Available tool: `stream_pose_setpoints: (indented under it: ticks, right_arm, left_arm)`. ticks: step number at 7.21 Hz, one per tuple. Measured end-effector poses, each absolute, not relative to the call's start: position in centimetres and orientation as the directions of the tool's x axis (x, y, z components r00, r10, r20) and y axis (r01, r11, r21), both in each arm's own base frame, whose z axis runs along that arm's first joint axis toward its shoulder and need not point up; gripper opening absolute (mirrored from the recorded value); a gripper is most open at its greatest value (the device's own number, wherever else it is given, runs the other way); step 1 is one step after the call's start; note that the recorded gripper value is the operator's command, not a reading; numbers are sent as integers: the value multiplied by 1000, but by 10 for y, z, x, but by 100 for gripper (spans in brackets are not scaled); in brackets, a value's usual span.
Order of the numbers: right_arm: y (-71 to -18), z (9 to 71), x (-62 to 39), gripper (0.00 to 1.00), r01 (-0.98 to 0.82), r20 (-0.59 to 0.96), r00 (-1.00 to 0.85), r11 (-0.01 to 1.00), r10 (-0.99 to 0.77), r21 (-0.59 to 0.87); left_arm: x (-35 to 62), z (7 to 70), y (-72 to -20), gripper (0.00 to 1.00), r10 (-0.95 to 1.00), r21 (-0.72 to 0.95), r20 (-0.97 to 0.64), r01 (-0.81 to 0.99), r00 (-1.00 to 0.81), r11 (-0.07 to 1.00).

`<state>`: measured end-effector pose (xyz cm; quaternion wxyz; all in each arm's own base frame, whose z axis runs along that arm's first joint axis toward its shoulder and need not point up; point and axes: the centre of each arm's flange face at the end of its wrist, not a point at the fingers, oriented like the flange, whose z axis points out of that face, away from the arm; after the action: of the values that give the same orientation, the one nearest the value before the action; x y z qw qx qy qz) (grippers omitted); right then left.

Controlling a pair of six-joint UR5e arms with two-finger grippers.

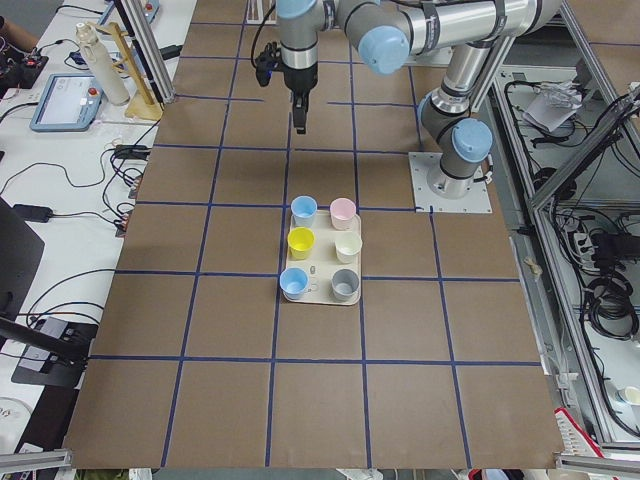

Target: Transfer IKEA cup to right arm and place on rack

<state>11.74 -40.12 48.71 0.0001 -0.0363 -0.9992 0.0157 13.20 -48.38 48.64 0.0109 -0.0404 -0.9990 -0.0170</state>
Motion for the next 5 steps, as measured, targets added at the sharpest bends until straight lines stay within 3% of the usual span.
stream_pose_setpoints:
  ticks: [5]
  right_arm:
    - [-402,491,120,100,74,-30,-997,996,73,-45]
  left_arm:
    - [392,370,-418,100,303,-14,17,303,-953,953]
